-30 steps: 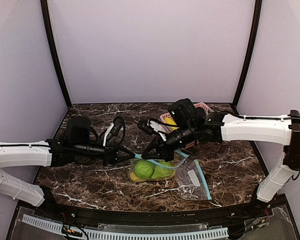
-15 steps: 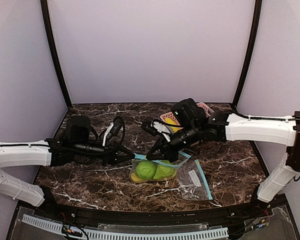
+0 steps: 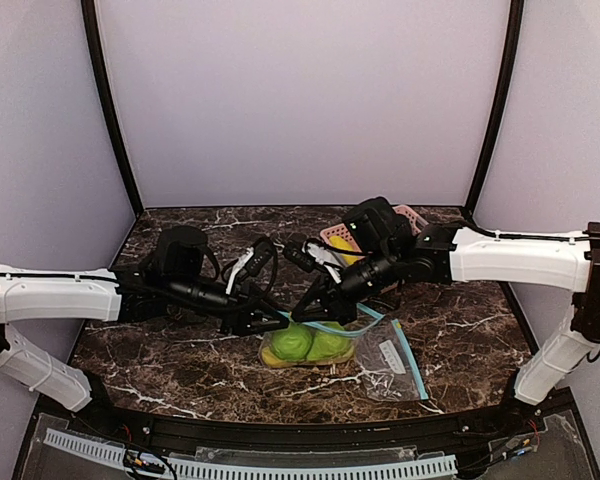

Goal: Place the food in the zip-top bag and seal the zipper
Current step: Hold the zipper food storage bag at the center of the board.

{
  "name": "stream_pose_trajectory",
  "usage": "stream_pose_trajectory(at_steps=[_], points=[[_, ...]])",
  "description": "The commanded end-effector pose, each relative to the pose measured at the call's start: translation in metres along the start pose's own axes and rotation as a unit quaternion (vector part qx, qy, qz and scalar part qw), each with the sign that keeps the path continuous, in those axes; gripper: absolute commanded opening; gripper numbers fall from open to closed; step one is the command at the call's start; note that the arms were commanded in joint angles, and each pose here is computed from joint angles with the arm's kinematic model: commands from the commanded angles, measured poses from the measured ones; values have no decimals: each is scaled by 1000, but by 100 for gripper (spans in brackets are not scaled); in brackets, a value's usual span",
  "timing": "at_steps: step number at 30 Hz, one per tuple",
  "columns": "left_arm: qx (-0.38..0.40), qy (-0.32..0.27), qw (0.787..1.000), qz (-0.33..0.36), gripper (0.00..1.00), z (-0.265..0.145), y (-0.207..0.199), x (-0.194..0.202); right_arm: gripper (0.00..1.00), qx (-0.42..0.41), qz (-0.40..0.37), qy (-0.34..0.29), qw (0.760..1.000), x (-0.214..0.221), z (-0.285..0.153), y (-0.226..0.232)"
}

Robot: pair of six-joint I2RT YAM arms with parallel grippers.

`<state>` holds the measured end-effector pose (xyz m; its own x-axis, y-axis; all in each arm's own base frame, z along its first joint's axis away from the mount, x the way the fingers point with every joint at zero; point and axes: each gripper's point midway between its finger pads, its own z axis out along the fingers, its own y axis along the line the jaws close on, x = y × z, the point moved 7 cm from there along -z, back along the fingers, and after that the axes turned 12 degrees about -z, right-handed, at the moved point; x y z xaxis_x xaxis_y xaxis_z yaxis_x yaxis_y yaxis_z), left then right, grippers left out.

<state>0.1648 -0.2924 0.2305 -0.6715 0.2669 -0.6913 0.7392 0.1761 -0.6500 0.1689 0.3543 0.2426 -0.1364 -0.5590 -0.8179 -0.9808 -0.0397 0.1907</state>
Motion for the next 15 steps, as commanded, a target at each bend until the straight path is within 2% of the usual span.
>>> stream_pose_trajectory(at_steps=[1,2,4,5,15], points=[[1,-1,1000,4,27,1,-1,-2,0,-3,-7,-20,1000,-7,-2,-1],[0,-2,1000,4,16,1,-1,-2,0,-1,-7,-20,1000,-7,-2,-1],[-5,-4,1000,0,5,1,1,-1,0,0,-6,-18,1000,-6,-2,-1],[-8,-5,1000,-1,3,1,2,-1,0,2,-6,-18,1000,-5,-3,-1],[-20,-19,1000,-5,1,-11,9,3,0,18,3,5,1000,6,-6,-1]])
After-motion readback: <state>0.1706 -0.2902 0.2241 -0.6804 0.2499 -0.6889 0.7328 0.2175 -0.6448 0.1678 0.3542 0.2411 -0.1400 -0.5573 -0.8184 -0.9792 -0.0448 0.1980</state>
